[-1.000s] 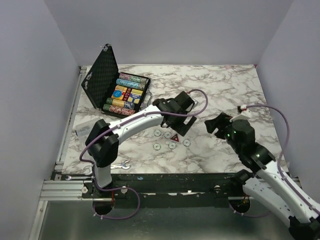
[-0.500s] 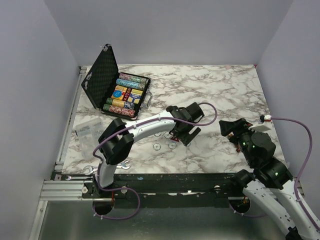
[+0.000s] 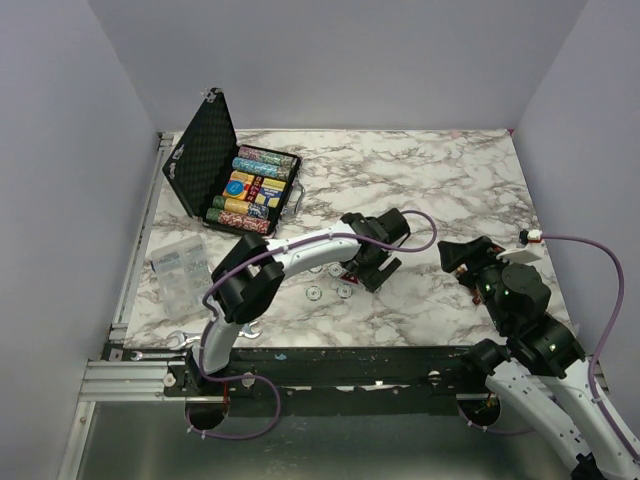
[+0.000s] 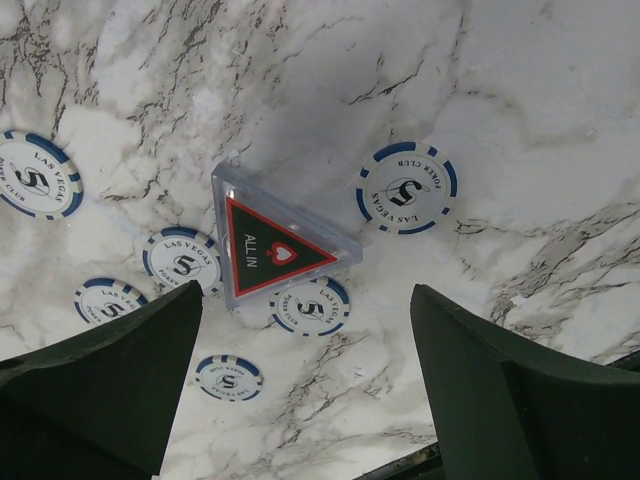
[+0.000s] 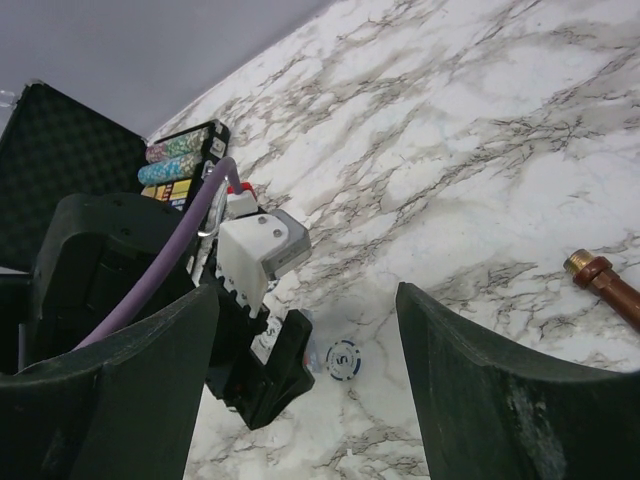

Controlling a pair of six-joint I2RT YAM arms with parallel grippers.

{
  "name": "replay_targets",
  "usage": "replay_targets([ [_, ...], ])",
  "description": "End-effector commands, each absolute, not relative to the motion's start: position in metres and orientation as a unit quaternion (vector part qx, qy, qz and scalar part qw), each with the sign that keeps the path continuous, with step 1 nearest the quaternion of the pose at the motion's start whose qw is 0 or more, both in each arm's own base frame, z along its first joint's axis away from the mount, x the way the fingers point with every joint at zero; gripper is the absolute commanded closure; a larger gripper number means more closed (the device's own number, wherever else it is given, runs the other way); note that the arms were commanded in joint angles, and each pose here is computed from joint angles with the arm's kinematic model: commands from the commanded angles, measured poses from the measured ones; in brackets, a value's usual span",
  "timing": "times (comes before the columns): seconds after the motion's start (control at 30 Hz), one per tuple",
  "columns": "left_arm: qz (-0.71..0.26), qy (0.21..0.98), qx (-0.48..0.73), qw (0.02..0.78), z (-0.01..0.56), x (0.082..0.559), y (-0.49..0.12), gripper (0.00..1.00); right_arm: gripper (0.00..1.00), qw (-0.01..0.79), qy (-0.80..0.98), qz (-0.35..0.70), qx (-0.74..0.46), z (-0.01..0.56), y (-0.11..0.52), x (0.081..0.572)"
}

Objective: Pack up texas hold em set

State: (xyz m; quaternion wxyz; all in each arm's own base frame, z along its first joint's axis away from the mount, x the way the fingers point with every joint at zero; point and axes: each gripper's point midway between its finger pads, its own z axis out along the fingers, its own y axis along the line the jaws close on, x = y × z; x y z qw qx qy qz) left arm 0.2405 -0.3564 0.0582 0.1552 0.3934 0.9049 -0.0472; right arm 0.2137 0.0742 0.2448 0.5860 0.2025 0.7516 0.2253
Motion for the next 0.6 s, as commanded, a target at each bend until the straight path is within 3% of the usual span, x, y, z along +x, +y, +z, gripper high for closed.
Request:
replay_targets([
  [0.0,-0.042,0.902,0.405,0.143,0.05,0.241,-0.358,0.15,0.25,0.588,0.75,0.216,0.211,0.246,0.069,0.213],
  [0.57,-0.036,0.908,0.398,0.125,0.034,0.249,-0.36,0.17,0.23,0.586,0.753,0.216,0.206,0.243,0.071,0.213],
])
